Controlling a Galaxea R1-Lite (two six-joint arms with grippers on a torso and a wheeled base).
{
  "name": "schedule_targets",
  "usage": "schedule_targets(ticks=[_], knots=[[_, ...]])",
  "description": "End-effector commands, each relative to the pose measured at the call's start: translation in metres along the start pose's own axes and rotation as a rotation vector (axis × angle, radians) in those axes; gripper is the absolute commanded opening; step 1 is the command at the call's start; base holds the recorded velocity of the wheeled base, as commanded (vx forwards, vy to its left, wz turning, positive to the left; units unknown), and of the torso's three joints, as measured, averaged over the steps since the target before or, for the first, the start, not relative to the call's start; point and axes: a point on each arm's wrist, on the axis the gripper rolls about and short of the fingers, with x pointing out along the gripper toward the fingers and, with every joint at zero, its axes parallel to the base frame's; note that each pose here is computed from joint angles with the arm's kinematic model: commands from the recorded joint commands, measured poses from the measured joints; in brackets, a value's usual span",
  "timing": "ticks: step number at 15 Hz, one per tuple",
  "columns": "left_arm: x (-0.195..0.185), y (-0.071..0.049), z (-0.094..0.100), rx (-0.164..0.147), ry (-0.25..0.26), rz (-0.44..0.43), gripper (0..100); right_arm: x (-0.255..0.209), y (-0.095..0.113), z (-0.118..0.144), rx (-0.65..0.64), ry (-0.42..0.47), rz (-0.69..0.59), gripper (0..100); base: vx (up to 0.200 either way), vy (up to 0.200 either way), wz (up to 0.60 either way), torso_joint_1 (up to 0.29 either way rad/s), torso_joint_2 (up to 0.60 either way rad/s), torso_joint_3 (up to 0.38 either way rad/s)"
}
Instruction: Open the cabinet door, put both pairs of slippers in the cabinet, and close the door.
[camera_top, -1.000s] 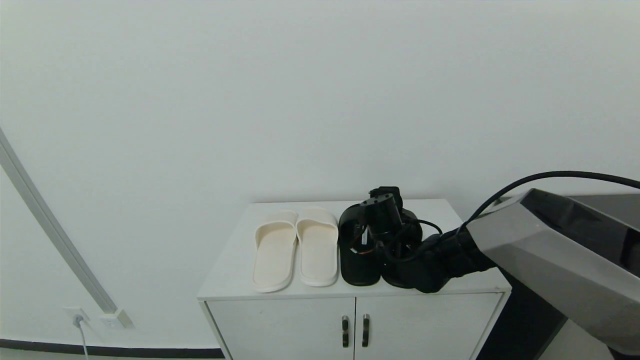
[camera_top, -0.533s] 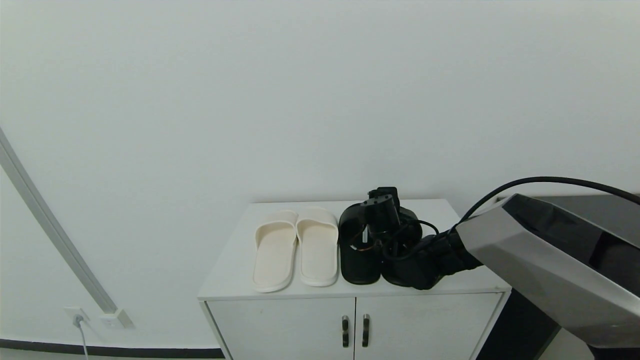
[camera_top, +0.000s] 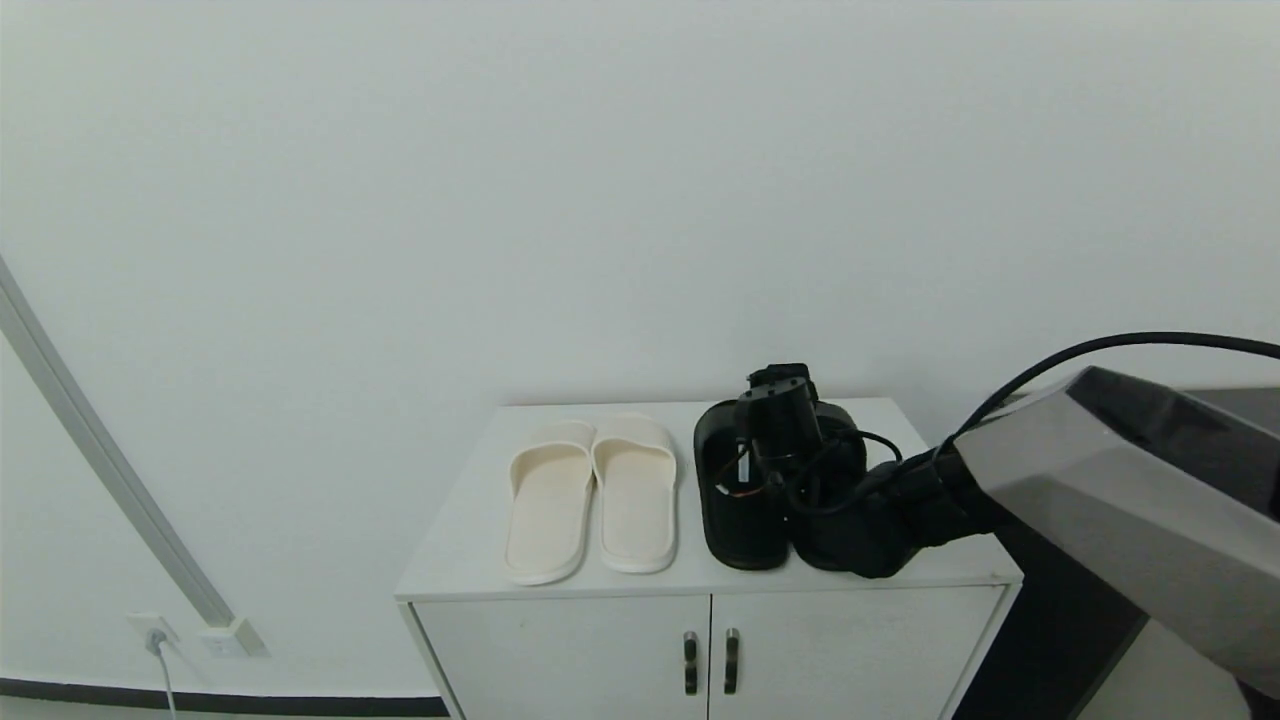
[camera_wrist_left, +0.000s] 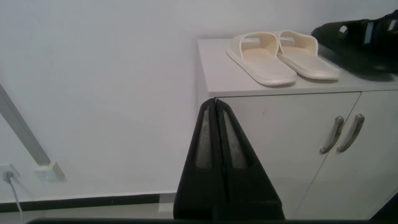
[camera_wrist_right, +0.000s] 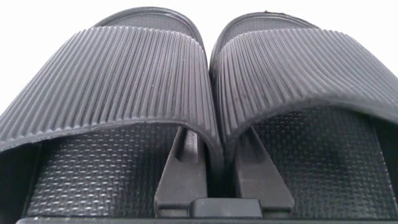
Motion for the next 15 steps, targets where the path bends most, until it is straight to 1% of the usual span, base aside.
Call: schedule_targets(ticks=[1,2,3,4,6,7,9,11,13,15], knots=[[0.000,0.000,0.000,0.000,0.000,0.000,0,-0.056,-0.021,0.034,-0.022,-0.054,0.122,0,0.000,0.000,0.00,0.000,0.00,0.000],[0.000,0.000,0.000,0.000,0.000,0.001,0,-0.073,-0.029,0.036,-0.052,-0.068,0.191,0,0.000,0.000,0.00,0.000,0.00,0.000],[0.000,0.000,0.000,0.000,0.000,0.001,0,-0.096,-0.044,0.036,-0.099,-0.089,0.292,0,0.000,0.000,0.00,0.000,0.00,0.000],[0.000,0.000,0.000,0.000,0.001,0.000,0,-0.109,-0.054,0.034,-0.128,-0.102,0.358,0,0.000,0.000,0.00,0.000,0.00,0.000],[0.000,0.000,0.000,-0.002,0.000,0.000,0,-0.136,-0.078,0.024,-0.207,-0.105,0.517,0,0.000,0.000,0.00,0.000,0.00,0.000],[0.000,0.000,0.000,-0.002,0.000,0.000,0,-0.143,-0.086,0.020,-0.230,-0.102,0.576,0,0.000,0.000,0.00,0.000,0.00,0.000],[0.000,0.000,0.000,-0.002,0.001,0.000,0,-0.162,-0.103,0.010,-0.269,-0.087,0.743,0,0.000,0.000,0.00,0.000,0.00,0.000],[0.000,0.000,0.000,-0.002,0.001,0.000,0,-0.172,-0.110,0.005,-0.293,-0.080,0.863,0,0.000,0.000,0.00,0.000,0.00,0.000],[0.000,0.000,0.000,-0.003,0.000,0.000,0,-0.176,-0.113,0.001,-0.359,-0.094,0.890,0,0.000,0.000,0.00,0.000,0.00,0.000],[0.000,0.000,0.000,-0.002,0.000,0.000,0,-0.177,-0.114,-0.003,-0.375,-0.085,0.927,0,0.000,0.000,0.00,0.000,0.00,0.000]])
